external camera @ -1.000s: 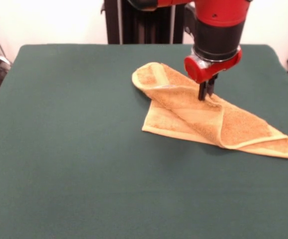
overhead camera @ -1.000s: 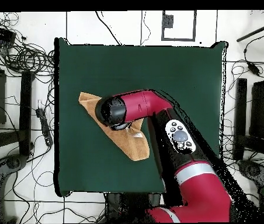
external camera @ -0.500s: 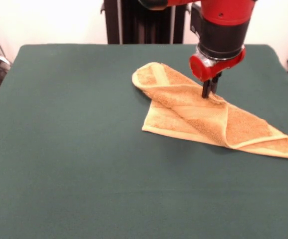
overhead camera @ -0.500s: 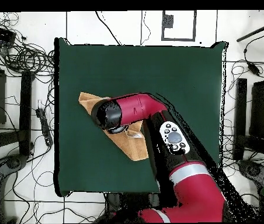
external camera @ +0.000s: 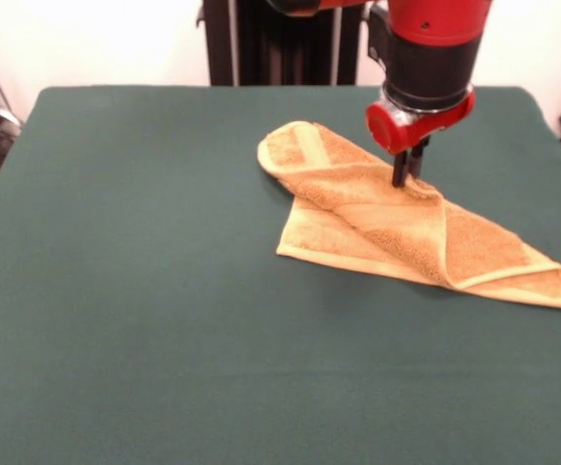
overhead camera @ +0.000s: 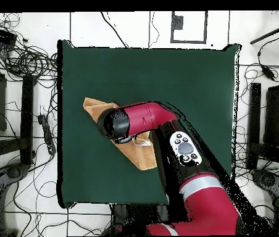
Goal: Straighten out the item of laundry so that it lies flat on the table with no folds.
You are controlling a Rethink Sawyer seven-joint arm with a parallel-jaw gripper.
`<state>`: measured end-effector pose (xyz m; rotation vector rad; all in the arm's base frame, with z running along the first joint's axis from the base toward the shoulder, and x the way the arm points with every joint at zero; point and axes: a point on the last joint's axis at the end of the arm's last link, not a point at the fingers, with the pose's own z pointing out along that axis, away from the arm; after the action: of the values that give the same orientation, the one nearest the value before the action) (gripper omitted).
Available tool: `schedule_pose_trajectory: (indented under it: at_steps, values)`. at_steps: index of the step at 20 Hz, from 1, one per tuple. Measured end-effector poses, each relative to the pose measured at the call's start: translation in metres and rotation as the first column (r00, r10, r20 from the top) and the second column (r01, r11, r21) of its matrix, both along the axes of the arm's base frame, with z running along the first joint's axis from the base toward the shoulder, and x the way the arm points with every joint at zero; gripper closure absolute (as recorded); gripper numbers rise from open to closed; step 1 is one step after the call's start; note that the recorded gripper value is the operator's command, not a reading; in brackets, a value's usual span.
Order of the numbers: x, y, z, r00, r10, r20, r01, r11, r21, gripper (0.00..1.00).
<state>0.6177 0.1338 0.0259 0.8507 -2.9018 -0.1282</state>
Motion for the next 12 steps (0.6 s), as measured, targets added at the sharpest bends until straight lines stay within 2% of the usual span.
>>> schedule_pose_trajectory:
  at_steps: [12]
  values:
    - [-0.002,0.007,0.015,1.000,-0.002,0.007,0.002,1.000,-0.008,1.00]
